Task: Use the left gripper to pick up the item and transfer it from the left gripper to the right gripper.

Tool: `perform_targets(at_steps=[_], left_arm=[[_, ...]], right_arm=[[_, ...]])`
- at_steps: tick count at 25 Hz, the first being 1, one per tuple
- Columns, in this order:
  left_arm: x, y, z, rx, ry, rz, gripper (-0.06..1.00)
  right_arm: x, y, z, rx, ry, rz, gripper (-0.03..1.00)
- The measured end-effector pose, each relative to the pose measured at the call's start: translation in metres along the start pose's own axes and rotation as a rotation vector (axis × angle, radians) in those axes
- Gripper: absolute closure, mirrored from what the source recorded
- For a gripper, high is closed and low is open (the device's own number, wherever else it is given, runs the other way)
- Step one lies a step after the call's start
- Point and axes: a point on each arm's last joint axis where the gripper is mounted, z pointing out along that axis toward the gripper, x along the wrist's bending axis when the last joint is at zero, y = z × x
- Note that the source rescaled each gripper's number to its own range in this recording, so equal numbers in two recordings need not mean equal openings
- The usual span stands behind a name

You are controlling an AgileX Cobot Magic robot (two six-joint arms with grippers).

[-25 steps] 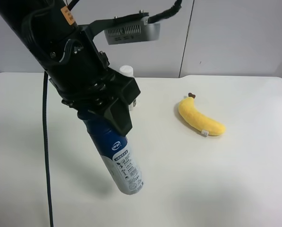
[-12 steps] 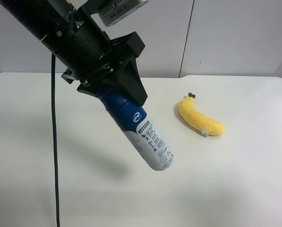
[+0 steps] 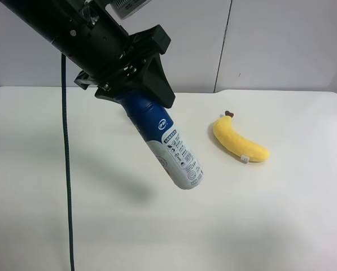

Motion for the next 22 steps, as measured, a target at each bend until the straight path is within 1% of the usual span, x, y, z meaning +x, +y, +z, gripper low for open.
perform_targets(at_steps=[6,22], left_arm=[[-0.0016,0.0005,0.0000,-0.006,-0.018,-0.007,0.94],[-0.0020,-0.0011,0.0000,0.012,-0.022,-0.007,0.94]], right_arm=[[0.0000,0.0000,0.0000,0.000,0.000,0.000,-0.03],[0.0000,0.0000,0.0000,0.000,0.000,0.000,-0.03]])
